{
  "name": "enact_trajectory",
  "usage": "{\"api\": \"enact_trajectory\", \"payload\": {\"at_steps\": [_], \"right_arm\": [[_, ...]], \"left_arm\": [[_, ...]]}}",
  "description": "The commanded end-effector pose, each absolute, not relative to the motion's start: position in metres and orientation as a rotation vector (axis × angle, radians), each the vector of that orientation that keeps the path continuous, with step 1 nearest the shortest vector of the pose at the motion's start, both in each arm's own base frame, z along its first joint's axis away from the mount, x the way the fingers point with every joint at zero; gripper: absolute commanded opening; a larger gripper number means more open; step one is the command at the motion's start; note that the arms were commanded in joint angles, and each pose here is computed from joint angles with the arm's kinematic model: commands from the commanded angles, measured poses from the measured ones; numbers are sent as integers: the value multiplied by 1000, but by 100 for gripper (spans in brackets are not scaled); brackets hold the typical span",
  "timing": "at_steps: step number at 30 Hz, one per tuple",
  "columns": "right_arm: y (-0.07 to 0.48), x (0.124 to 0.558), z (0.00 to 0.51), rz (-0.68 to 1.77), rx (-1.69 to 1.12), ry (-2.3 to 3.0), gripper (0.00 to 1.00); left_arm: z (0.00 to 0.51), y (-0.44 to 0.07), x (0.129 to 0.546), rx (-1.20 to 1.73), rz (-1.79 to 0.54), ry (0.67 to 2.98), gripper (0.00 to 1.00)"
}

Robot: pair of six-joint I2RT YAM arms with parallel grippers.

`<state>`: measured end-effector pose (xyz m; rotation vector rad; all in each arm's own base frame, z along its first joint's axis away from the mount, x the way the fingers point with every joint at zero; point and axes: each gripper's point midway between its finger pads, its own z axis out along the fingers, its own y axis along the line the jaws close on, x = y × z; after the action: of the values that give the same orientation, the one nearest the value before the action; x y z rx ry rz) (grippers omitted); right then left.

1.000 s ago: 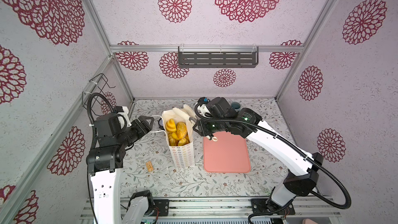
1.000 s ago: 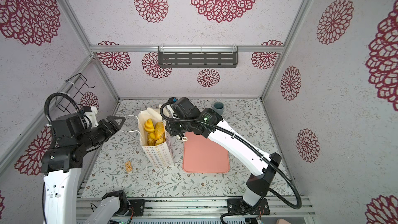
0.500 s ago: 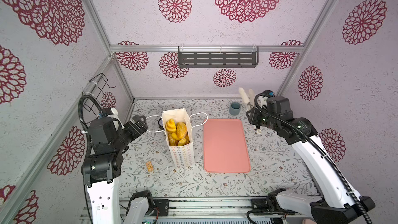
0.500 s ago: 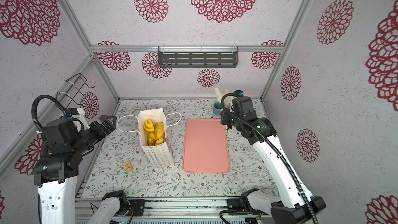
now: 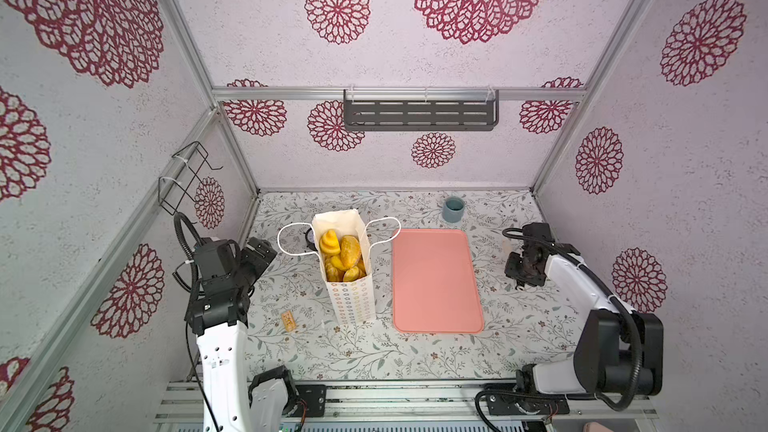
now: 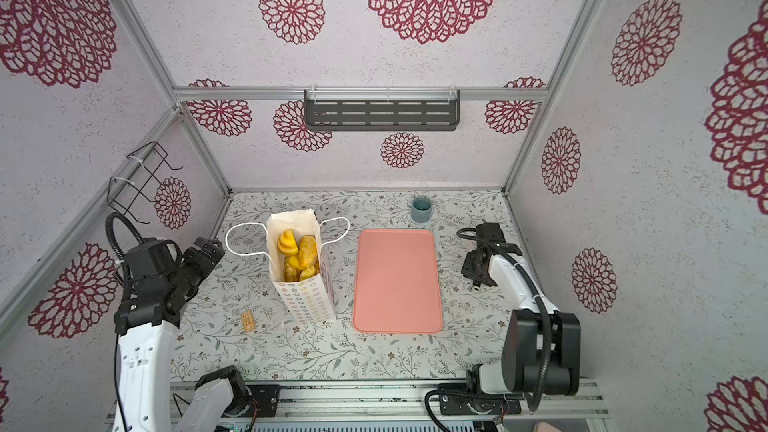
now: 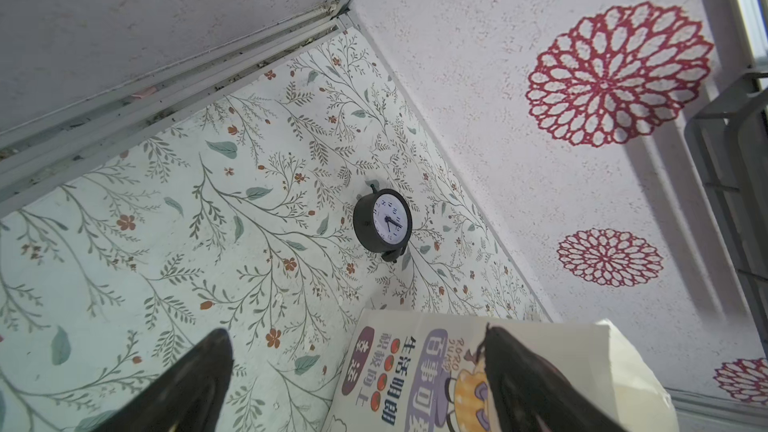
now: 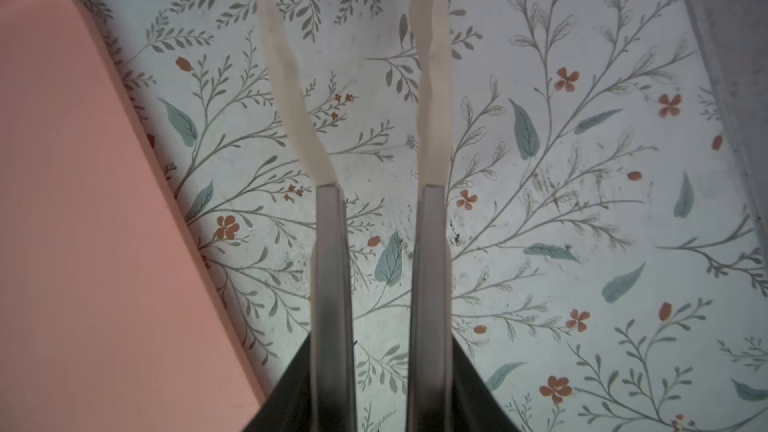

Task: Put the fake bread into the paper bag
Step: 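Set the tongs down beside the tray while the left gripper releases the bag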

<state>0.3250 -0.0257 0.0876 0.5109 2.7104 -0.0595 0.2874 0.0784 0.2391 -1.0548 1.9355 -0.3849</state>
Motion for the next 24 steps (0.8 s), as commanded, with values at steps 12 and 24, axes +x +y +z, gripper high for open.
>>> {"api": "enact_trajectory", "payload": {"at_steps": [12,24], "right_arm": [[-33,363,56,-95,414,2752,53],[-37,350,41,-76,489,2788,74]], "left_arm": [[252,94,305,-1052,-411,1803,97],[253,99,304,-1045,-422,1795,97]]}}
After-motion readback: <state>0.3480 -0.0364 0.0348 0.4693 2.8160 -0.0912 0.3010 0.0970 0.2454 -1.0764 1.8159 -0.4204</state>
